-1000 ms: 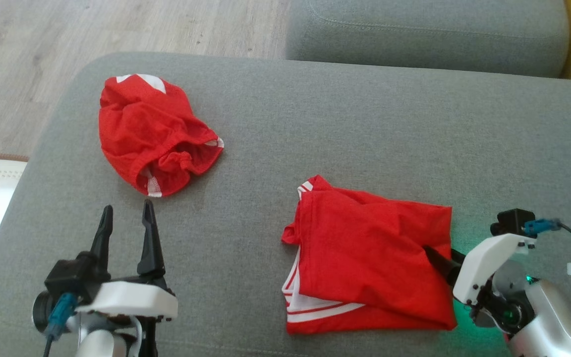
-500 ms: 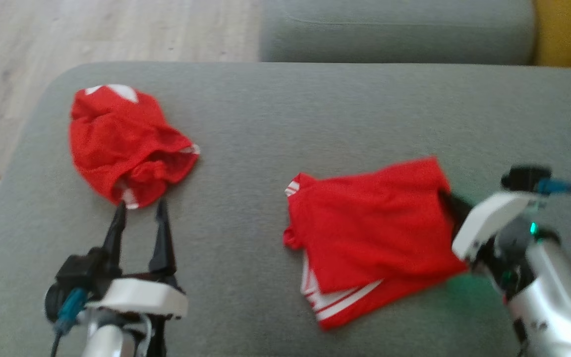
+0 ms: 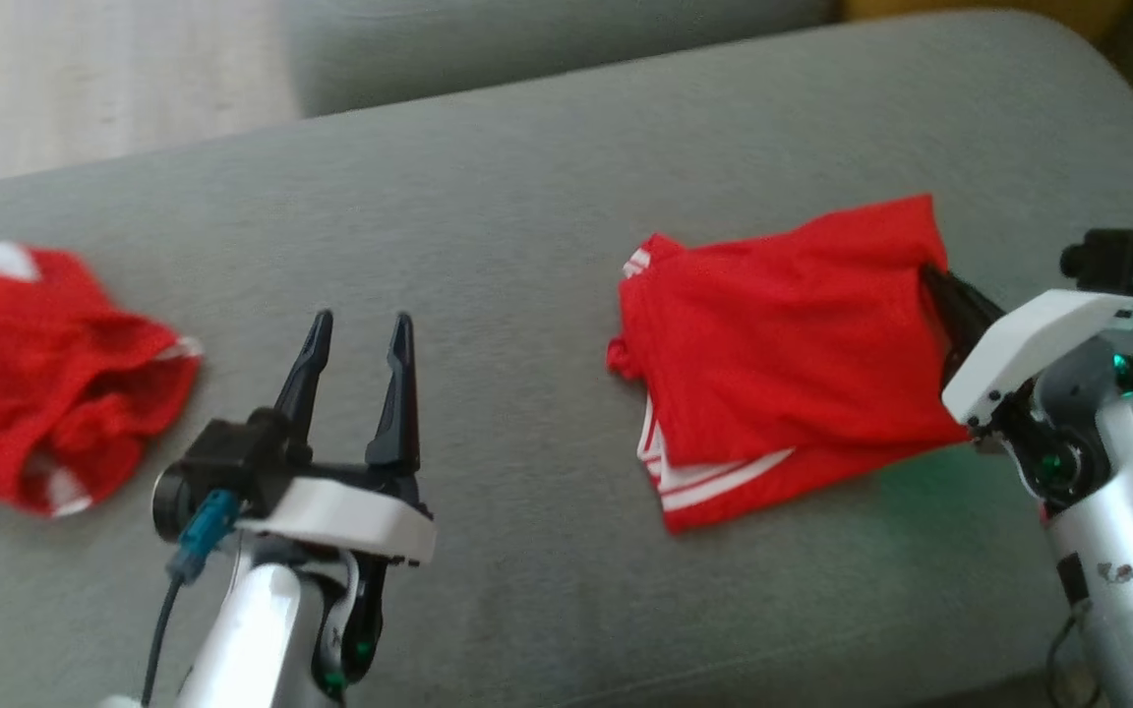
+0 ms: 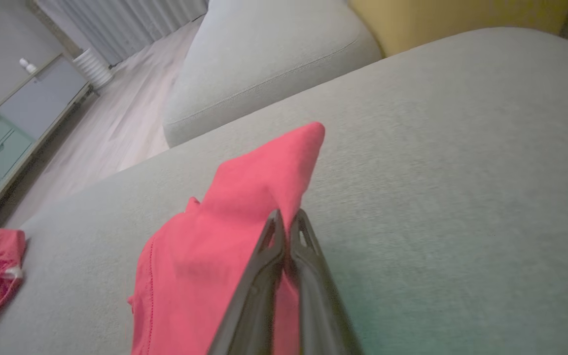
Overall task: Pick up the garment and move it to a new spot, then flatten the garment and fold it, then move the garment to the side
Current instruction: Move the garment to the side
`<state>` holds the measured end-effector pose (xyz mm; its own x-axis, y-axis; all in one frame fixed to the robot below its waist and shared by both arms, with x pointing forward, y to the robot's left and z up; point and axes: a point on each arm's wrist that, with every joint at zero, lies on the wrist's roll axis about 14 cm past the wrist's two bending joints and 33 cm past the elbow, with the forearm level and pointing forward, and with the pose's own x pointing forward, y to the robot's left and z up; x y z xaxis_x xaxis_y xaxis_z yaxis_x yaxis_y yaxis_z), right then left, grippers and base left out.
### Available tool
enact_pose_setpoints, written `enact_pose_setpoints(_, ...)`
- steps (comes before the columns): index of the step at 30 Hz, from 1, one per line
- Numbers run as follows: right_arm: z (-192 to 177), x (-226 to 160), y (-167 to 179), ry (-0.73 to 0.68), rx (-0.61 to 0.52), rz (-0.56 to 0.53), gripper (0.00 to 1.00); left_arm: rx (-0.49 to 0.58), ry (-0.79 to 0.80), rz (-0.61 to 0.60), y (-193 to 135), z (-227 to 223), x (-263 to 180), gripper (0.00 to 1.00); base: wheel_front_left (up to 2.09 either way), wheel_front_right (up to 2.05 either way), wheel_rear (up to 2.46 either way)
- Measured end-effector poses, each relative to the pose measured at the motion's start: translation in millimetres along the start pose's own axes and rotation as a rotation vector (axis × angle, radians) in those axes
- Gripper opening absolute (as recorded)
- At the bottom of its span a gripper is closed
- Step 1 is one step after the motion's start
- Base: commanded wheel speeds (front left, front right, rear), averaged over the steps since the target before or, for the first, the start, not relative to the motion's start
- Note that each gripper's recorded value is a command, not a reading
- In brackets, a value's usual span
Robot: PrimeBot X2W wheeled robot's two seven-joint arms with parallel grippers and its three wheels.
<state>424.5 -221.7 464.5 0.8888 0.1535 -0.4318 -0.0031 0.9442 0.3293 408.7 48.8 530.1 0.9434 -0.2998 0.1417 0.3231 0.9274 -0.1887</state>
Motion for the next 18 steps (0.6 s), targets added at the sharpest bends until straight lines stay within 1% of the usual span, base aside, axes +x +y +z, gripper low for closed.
enact_pose_setpoints(6,-0.6,-20.0,-34.8,-0.044,0.049,-0.085,0.0,-0.028,0.036,-0.119,-38.6,-18.0,23.3,1.0,0.0,0.0,0.0)
enact_pose_setpoints(10,-7.4,-24.7,-47.7,-0.032,0.055,-0.113,0.0,-0.032,0.051,-0.153,-49.8,-28.5,34.5,1.0,0.0,0.0,0.0)
enact_pose_setpoints(13,-2.2,-16.6,-50.4,-0.016,0.014,-0.107,0.0,-0.028,0.065,-0.16,-49.4,-38.1,42.6,1.0,0.0,0.0,0.0)
enact_pose_setpoints(14,4.3,-11.7,-48.7,-0.018,-0.02,-0.097,0.0,-0.025,0.069,-0.161,-48.6,-41.5,45.5,1.0,0.0,0.0,0.0)
enact_pose_setpoints(18,42.4,13.0,-50.5,-0.049,-0.092,-0.074,0.0,-0.013,0.082,-0.155,-41.3,-55.4,59.7,1.0,0.0,0.0,0.0)
